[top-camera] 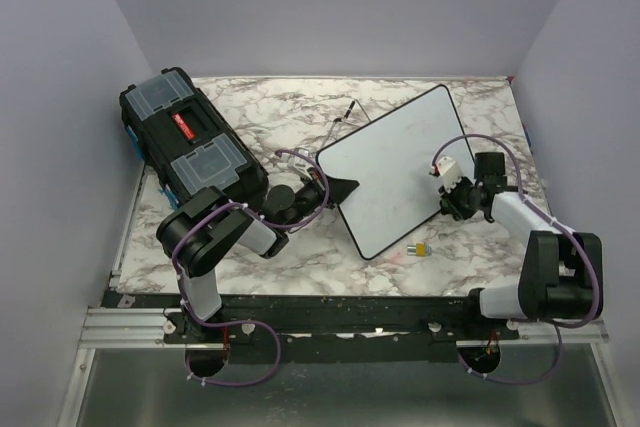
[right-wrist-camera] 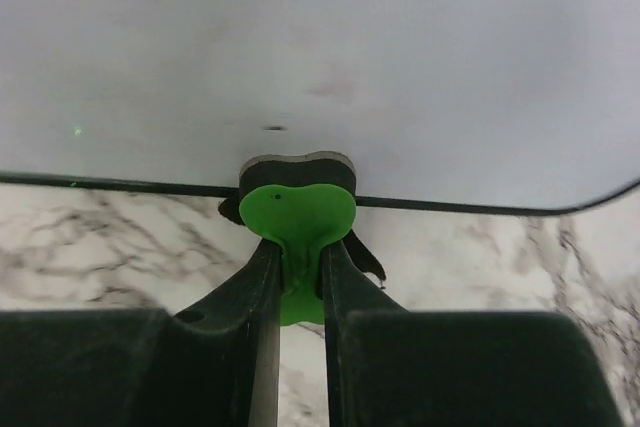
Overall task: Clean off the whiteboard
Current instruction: Erase the whiteboard at the center of the board.
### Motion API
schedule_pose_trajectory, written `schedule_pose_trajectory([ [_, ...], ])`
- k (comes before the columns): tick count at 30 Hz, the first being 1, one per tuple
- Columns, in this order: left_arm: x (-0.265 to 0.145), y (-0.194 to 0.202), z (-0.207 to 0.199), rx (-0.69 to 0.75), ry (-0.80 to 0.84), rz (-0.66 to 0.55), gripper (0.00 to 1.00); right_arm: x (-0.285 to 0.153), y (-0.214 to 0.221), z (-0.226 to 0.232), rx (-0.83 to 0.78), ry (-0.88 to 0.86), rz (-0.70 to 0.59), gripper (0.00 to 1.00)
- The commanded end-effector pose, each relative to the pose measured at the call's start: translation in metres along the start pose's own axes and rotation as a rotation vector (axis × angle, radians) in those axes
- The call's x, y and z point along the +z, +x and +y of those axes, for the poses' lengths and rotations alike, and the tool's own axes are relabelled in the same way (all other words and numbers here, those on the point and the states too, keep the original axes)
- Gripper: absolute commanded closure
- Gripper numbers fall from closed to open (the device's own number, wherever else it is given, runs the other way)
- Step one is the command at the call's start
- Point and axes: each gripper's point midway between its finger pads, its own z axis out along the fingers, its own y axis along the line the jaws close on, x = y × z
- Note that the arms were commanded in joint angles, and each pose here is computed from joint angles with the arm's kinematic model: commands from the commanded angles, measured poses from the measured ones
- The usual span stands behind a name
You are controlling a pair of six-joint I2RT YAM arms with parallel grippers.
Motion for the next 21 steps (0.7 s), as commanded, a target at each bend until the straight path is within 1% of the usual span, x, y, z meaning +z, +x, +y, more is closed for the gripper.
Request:
schedule_pose_trajectory([
  [1, -0.002, -0.034, -0.082, -0.020, 0.287, -0.095, 1.00, -0.006, -0.008, -0.056, 0.079, 0.209, 0.007, 0.99],
  [4, -0.001, -0.033, -0.081, -0.024, 0.285, -0.091, 1.00, -0.006, -0.015, -0.058, 0.087, 0.195, -0.020, 0.99],
  [7, -0.002, -0.033, -0.081, -0.024, 0.285, -0.092, 1.00, -0.004, -0.028, -0.035, 0.057, 0.058, -0.080, 0.99],
  [9, -0.001, -0.034, -0.081, -0.024, 0.285, -0.093, 1.00, -0.003, -0.033, -0.003, 0.034, -0.094, -0.106, 0.99],
  [12, -0.001, -0.033, -0.081, -0.025, 0.286, -0.093, 1.00, -0.003, -0.034, 0.049, -0.046, -0.277, -0.098, 0.99],
  [16, 0.001, -0.033, -0.083, -0.029, 0.291, -0.091, 1.00, -0.008, -0.043, 0.109, -0.171, -0.433, -0.118, 0.99],
  [18, 0.001, -0.033, -0.083, -0.030, 0.293, -0.090, 1.00, -0.012, -0.057, 0.121, -0.207, -0.462, -0.165, 0.99],
  [21, 0.001, -0.033, -0.083, -0.031, 0.295, -0.087, 1.00, -0.017, -0.093, 0.112, -0.218, -0.397, -0.282, 0.99],
])
